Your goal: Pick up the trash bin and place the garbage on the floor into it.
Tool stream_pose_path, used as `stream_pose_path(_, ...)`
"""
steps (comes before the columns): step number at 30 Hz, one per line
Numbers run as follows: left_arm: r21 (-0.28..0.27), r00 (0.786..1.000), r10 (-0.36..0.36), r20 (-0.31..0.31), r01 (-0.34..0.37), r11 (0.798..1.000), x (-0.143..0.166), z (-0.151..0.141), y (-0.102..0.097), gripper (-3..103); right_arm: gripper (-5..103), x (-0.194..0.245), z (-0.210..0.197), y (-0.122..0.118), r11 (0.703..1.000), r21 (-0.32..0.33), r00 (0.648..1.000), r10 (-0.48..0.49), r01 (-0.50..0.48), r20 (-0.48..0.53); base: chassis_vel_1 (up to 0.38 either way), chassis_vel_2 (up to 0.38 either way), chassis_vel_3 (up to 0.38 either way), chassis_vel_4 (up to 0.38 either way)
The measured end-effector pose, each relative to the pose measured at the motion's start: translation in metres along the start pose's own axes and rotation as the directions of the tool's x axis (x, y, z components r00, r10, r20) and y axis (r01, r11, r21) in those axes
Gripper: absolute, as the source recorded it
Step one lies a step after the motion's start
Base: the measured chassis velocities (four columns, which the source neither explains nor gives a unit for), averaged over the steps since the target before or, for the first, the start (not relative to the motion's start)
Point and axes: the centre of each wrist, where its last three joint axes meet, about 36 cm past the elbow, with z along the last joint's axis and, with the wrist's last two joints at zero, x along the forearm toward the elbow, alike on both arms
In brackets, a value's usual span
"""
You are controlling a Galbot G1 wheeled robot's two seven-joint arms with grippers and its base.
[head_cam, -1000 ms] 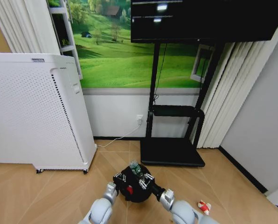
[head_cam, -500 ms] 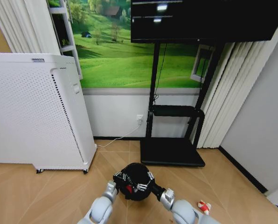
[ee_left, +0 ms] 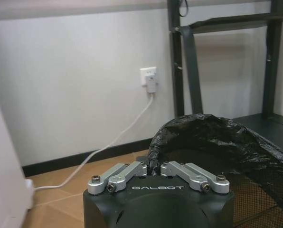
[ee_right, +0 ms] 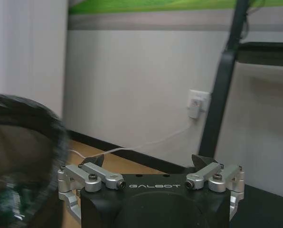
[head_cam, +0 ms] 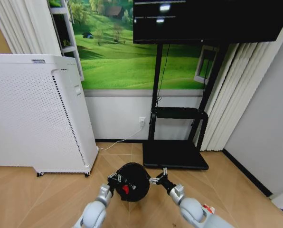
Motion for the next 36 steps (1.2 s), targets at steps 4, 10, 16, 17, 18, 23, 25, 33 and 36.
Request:
stream_pose_path(4, -0.017, 0.999, -0.05, 0.005, 0.05, 0.999, 0.022, -0.011, 0.02, 6, 100, 0.002, 0.011, -0.008, 0.99, -0.016, 0.985, 0.137, -0.14, -0.103, 0.0, 0.0, 0.0, 0.0)
stream_pose_path(10, -0.028, 0.995, -0.1, 0.001, 0.1, 0.995, 0.05, -0.015, 0.034, 6, 100, 0.018, 0.026, -0.005, 0.928, -0.051, 0.893, 0.338, -0.368, -0.296, 0.0, 0.0, 0.0, 0.0)
stream_pose_path(16, -0.014, 0.988, -0.155, 0.007, 0.155, 0.988, 0.071, -0.022, 0.034, 6, 100, 0.034, 0.026, -0.018, 0.853, -0.048, 0.802, 0.469, -0.52, -0.37, 0.0, 0.0, 0.0, 0.0)
stream_pose_path(17, -0.012, 0.986, -0.168, 0.006, 0.168, 0.986, 0.076, -0.023, 0.034, 6, 100, 0.037, 0.024, -0.023, 0.84, -0.046, 0.79, 0.489, -0.541, -0.37, 0.0, 0.0, 0.0, 0.0)
stream_pose_path(18, -0.012, 0.986, -0.168, 0.006, 0.168, 0.986, 0.076, -0.023, 0.034, 6, 100, 0.037, 0.024, -0.023, 0.84, -0.046, 0.79, 0.489, -0.541, -0.37, 0.0, 0.0, 0.0, 0.0)
stream_pose_path(23, -0.008, 0.978, -0.208, 0.003, 0.208, 0.978, 0.091, -0.027, 0.039, 6, 100, 0.052, 0.016, -0.038, 0.818, -0.063, 0.778, 0.518, -0.572, -0.355, 0.0, 0.0, 0.0, 0.0)
stream_pose_path(25, -0.007, 0.976, -0.217, 0.006, 0.217, 0.976, 0.093, -0.028, 0.04, 6, 100, 0.056, 0.017, -0.039, 0.82, -0.071, 0.783, 0.512, -0.568, -0.353, 0.0, 0.0, 0.0, 0.0)
stream_pose_path(33, 0.004, 0.97, -0.24, 0.035, 0.241, 0.971, 0.092, -0.034, 0.045, 6, 100, 0.059, 0.021, -0.036, 0.817, -0.091, 0.787, 0.51, -0.57, -0.348, -0.005, -0.004, 0.002, 0.007)
stream_pose_path(36, 0.006, 0.969, -0.246, 0.038, 0.246, 0.969, 0.091, -0.034, 0.048, 6, 100, 0.058, 0.023, -0.036, 0.819, -0.088, 0.787, 0.508, -0.568, -0.35, -0.061, -0.06, 0.067, 0.066)
